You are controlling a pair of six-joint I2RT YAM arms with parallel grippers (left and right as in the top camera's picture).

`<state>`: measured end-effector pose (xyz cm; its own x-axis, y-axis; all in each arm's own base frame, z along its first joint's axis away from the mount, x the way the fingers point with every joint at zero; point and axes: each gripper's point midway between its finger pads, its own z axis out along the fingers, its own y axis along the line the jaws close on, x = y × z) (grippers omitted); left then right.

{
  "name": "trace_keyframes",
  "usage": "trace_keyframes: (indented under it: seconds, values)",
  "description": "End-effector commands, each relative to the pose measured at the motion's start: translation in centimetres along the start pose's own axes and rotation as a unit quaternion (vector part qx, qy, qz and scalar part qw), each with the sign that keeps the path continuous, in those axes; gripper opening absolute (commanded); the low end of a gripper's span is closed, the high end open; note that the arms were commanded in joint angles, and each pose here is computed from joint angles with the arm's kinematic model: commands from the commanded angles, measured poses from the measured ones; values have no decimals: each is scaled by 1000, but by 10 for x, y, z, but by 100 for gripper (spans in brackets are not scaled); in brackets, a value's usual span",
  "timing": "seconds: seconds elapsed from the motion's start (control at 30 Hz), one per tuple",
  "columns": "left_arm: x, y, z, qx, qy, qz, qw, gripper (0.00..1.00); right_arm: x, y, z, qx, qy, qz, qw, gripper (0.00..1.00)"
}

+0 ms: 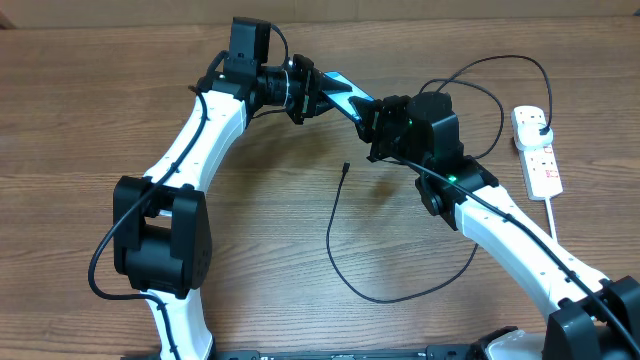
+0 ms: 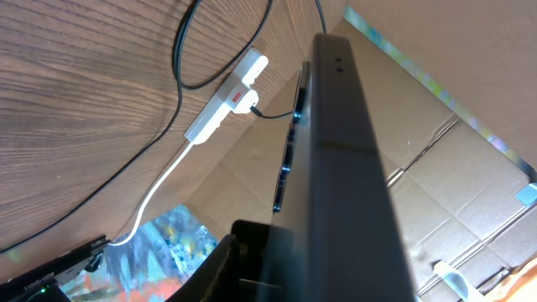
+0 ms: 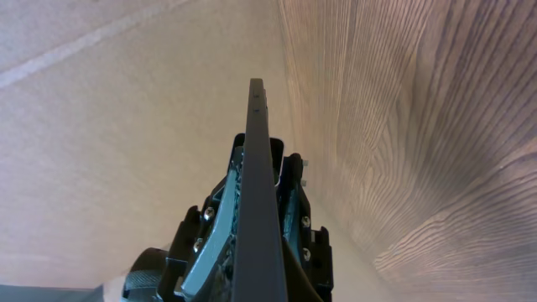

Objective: Plug charger to phone and switch on socket

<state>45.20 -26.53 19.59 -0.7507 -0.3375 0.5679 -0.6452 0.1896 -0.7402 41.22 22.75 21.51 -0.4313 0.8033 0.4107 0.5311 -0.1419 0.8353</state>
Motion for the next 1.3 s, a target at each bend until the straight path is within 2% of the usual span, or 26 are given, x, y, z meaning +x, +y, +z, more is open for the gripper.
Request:
trace_keyframes:
  seconds: [0.0, 0.2, 0.4, 0.53, 0.63, 0.83, 1.07, 1.13, 1.17, 1.27]
  values:
    - [2, -7, 0, 4, -7, 2, 1000, 22, 11, 18, -3, -27, 13, 12, 999, 4]
    - [2, -7, 0, 4, -6, 1, 1000, 18, 16, 17, -1, -26, 18, 13, 999, 4]
    - [2, -7, 0, 4, -6, 1, 1000, 4, 15, 17, -1, -27, 15, 13, 999, 4]
    - [2, -7, 0, 4, -6, 1, 1000, 4, 15, 17, -1, -27, 15, 13, 999, 4]
    - [2, -7, 0, 4, -6, 1, 1000, 4, 15, 17, -1, -27, 15, 13, 999, 16]
    - [-1, -7, -1, 3, -13, 35, 999, 4, 14, 15, -1, -23, 12, -30, 999, 50]
    - [-11, 4, -9, -16, -30, 162, 986, 4, -4, -11, -3, 35, -13, -120, 992, 66]
    - [-19, 13, -14, -36, -42, 222, 974, 4, -16, -20, -5, 56, -23, -168, 984, 79]
    - [-23, 17, -17, -44, -49, 237, 969, 4, -23, -24, -7, 70, -30, -188, 979, 82]
    - [-30, 30, -27, -68, -50, 278, 957, 4, -50, -39, -16, 115, -49, -228, 966, 82]
